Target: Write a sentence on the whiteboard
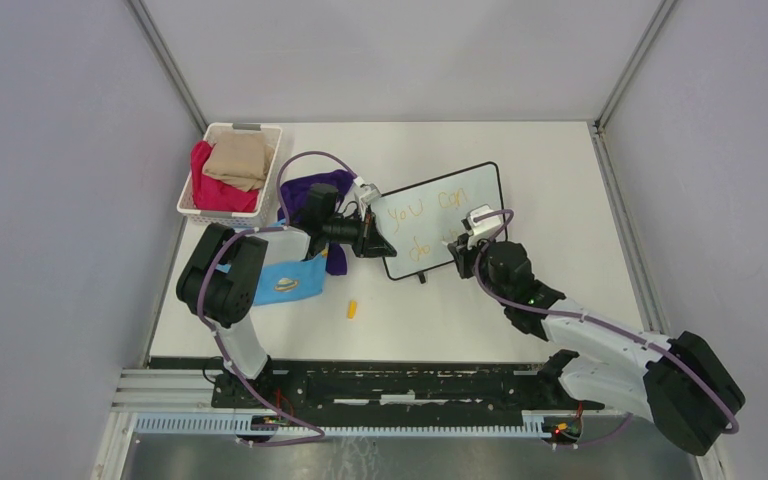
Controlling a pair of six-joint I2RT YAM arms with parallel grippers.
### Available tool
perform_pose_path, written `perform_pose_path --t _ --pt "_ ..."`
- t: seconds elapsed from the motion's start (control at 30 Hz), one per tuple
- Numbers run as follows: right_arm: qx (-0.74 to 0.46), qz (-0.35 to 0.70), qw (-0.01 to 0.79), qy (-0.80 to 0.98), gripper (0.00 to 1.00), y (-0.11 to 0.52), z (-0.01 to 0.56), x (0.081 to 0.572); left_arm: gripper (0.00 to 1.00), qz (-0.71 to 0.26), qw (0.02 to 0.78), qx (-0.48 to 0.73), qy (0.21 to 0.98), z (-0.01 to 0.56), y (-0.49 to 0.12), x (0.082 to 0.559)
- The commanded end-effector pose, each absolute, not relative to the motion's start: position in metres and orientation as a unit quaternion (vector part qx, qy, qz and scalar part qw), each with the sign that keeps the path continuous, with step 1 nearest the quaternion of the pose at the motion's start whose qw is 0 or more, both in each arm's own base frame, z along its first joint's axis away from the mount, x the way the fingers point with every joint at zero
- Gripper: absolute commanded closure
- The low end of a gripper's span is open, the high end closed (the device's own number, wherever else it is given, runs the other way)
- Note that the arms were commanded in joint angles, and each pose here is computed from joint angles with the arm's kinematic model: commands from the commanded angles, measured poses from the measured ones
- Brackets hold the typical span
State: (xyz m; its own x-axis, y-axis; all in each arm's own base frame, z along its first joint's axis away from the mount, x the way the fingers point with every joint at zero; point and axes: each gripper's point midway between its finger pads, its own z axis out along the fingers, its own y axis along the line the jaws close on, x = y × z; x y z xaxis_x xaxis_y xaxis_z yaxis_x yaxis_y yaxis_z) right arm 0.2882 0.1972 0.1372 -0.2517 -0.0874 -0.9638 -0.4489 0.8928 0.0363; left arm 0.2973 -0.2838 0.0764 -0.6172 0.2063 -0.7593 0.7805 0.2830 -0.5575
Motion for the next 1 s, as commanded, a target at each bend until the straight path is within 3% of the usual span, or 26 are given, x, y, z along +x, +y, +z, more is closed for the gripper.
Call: perform_pose_path --t 0.0,0.97 --pt "-0.166 0.163 0.603 0.763 1.00 0.204 0.153 0.295 0.98 -0.443 0.215 0.314 0.812 0.017 -0.270 0.274" --pt "-0.115 0.110 0.603 0.782 1.00 0.180 0.143 0.302 0.98 -0.441 0.213 0.315 0.813 0.015 -0.270 0.273"
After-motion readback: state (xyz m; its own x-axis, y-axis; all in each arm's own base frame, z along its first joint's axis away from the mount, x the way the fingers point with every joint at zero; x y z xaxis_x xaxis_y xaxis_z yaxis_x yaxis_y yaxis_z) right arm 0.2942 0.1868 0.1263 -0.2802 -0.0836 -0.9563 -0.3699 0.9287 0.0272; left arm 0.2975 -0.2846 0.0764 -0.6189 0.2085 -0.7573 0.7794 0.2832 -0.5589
